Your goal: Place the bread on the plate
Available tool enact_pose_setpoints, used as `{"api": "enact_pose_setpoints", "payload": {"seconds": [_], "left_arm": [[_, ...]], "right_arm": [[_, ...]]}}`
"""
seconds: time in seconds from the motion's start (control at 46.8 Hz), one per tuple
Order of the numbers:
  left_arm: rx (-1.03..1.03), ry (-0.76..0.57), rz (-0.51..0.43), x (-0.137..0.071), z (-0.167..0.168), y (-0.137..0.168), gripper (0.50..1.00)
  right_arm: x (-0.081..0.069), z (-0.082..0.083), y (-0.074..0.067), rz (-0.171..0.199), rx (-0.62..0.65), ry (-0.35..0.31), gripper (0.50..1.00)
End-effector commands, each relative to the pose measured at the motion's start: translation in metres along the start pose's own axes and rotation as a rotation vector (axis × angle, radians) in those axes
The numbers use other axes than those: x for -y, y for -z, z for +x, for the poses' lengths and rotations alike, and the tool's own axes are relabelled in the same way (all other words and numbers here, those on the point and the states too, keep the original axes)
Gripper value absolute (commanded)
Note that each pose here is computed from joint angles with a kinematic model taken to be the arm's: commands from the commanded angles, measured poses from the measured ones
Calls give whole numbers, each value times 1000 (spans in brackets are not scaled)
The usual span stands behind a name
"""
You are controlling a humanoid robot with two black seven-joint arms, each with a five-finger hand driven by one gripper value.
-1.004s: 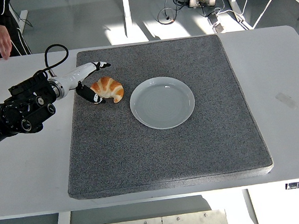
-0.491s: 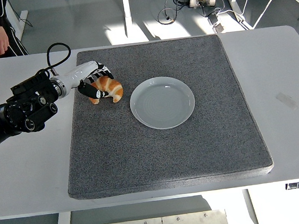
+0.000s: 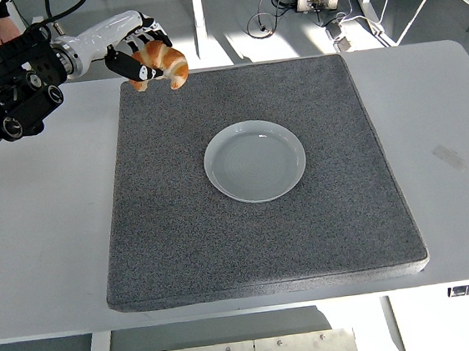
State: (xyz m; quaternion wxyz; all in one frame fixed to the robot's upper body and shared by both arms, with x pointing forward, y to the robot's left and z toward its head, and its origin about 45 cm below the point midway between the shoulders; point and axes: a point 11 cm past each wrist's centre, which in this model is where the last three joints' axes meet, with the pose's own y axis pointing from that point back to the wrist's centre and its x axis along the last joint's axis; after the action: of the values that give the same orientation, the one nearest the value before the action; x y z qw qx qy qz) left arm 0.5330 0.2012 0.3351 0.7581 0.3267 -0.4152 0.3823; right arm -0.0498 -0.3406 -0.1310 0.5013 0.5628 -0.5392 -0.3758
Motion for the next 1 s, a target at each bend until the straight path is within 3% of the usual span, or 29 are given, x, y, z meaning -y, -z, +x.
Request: {"api": "enact_pose_setpoints", "payload": {"seconds": [0.0,0.15,0.385,0.662,0.983], "left_arm": [[4,3,-8,1,3,-5,500],[2,15,-30,7,2,-16,500],[20,53,-119,25,-4,-65,500],[30,120,-209,43,-38,-114,500],[34,153,-212,44,-53,-114,500]], "right_arm": [[0,0,0,0,0,1,1000],[0,0,0,0,0,1,1000],[0,0,1,1,0,-1,1000],[0,0,1,1,-1,0,1000],[0,0,0,0,-1,0,1000]]}}
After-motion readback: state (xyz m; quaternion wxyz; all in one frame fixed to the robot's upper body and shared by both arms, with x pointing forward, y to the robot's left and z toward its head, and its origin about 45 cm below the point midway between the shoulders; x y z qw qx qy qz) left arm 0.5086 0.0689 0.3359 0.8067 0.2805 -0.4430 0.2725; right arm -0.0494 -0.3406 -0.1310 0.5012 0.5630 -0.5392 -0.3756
